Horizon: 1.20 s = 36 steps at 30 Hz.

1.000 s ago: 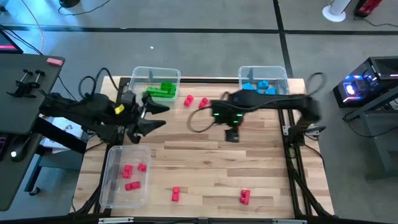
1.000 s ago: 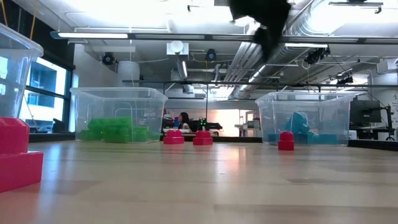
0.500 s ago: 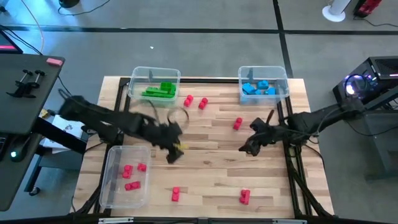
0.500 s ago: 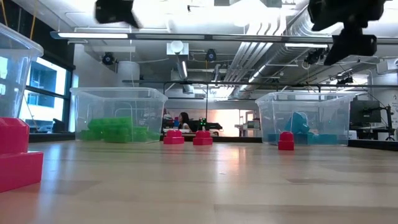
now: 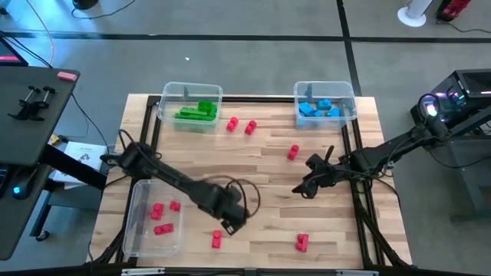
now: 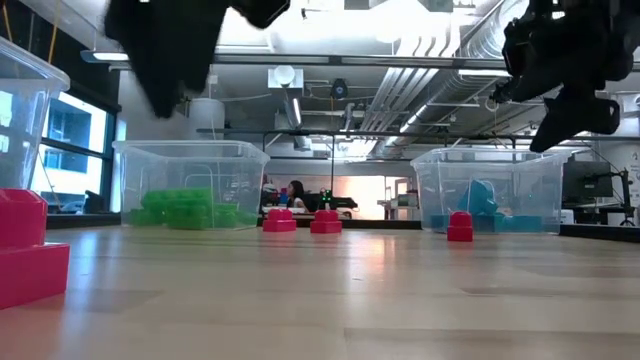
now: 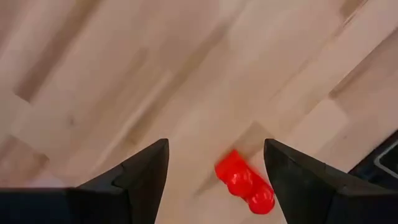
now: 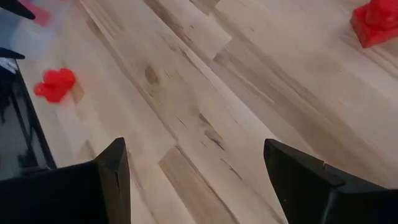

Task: Sort blocks
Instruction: Put the red game piece into the bottom left transparent bin

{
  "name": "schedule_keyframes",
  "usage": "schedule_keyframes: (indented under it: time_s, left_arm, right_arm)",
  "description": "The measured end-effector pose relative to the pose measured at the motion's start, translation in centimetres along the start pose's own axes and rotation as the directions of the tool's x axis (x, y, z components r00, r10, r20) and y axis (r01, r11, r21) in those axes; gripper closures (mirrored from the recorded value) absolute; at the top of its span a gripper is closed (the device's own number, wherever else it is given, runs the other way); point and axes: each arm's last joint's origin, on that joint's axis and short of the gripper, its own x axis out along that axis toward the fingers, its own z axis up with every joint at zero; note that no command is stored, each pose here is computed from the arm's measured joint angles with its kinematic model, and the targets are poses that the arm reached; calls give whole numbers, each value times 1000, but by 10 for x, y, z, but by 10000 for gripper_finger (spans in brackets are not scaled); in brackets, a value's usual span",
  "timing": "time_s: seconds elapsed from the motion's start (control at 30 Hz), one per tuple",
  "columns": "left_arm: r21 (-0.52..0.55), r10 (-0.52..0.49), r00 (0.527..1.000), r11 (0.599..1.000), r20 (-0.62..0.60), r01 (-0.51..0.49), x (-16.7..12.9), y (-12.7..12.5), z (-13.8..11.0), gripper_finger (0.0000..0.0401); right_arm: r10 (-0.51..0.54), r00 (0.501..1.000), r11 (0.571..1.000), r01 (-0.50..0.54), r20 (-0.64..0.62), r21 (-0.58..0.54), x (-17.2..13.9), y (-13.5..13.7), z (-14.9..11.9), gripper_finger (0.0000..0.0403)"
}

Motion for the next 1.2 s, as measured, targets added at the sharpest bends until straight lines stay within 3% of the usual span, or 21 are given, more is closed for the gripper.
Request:
schedule_keyframes:
  time_s: [0.27, 0.47, 0.83, 1.2]
  left_arm:
    - [-268, 9, 1000, 963, -20, -14, 14, -20, -32, 153]
    - [-373, 13, 1000, 928, -10, -16, 18, -26, -43, 153]
    - [-456, 41, 998, 888, -42, -55, 41, -38, -64, 153]
    - [-436, 33, 993, 897, -114, -80, 70, -48, -68, 153]
  right_arm:
    - [-6, 1000, 993, 5, -9, -119, 2, -2, -2, 158]
    - [-7, 1000, 984, 5, -8, -179, 2, -2, -1, 158]
    - [7, 1000, 984, -8, -1, -178, 2, -1, -1, 158]
    - [9, 1000, 984, -10, -7, -176, 3, 0, -1, 158]
